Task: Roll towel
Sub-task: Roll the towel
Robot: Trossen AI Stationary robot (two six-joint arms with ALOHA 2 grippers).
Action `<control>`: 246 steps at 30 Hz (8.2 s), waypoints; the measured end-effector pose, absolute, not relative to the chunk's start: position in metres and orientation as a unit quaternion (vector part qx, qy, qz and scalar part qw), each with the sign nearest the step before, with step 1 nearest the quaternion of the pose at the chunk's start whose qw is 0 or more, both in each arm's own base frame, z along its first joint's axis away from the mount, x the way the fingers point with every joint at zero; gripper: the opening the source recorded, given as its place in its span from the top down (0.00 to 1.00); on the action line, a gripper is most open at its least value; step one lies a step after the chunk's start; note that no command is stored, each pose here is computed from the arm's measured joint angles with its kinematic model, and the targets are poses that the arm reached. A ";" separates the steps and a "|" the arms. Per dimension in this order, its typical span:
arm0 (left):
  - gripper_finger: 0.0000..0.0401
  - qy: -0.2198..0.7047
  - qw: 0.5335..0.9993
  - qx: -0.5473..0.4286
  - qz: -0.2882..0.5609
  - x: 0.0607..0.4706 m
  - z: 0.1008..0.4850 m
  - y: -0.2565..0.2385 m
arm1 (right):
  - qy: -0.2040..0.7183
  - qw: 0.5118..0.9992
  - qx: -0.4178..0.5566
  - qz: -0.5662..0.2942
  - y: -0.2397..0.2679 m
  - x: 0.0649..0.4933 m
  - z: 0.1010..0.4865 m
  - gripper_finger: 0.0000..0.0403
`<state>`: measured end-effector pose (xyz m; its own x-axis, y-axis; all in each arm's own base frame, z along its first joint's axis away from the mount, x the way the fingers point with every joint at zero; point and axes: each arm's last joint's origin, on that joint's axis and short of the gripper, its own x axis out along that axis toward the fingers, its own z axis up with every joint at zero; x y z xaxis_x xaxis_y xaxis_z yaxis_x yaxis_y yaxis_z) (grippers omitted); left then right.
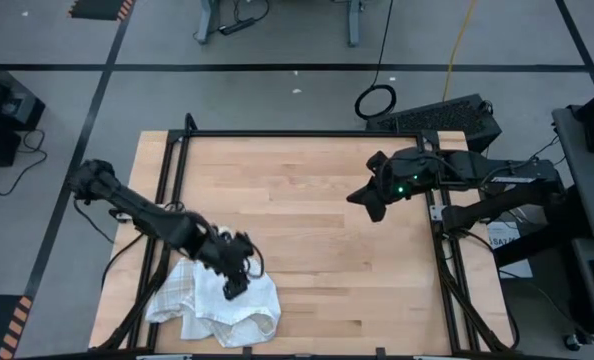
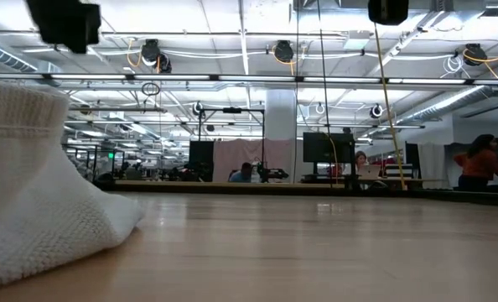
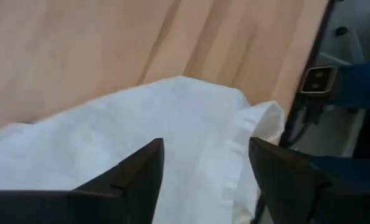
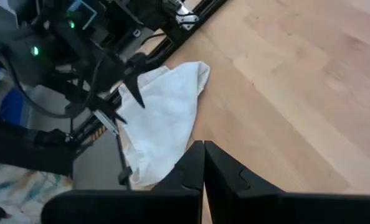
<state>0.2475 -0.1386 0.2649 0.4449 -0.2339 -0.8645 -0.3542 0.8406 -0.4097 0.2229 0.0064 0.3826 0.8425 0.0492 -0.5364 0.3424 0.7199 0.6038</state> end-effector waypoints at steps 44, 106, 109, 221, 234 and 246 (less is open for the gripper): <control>0.99 0.341 0.934 -0.091 0.062 0.304 0.319 -0.139 | 0.278 0.905 0.311 -0.079 -0.003 0.227 0.379 1.00; 0.97 0.176 0.959 -0.144 0.169 0.318 0.431 0.002 | 0.211 0.928 0.282 -0.122 0.002 0.282 0.364 0.96; 0.96 0.185 0.957 -0.145 0.170 0.317 0.430 0.002 | 0.211 0.927 0.287 -0.119 -0.005 0.272 0.370 0.97; 0.96 0.154 0.946 -0.137 0.252 0.390 0.323 0.010 | 0.101 0.868 0.484 -0.039 -0.083 0.226 0.410 0.99; 0.97 0.154 0.974 -0.141 0.086 0.318 0.394 0.014 | 0.151 0.866 0.471 0.067 -0.077 0.224 0.409 0.99; 0.97 0.123 0.959 -0.199 -0.157 0.285 0.427 0.014 | 0.184 0.879 0.427 0.109 -0.066 0.226 0.405 0.99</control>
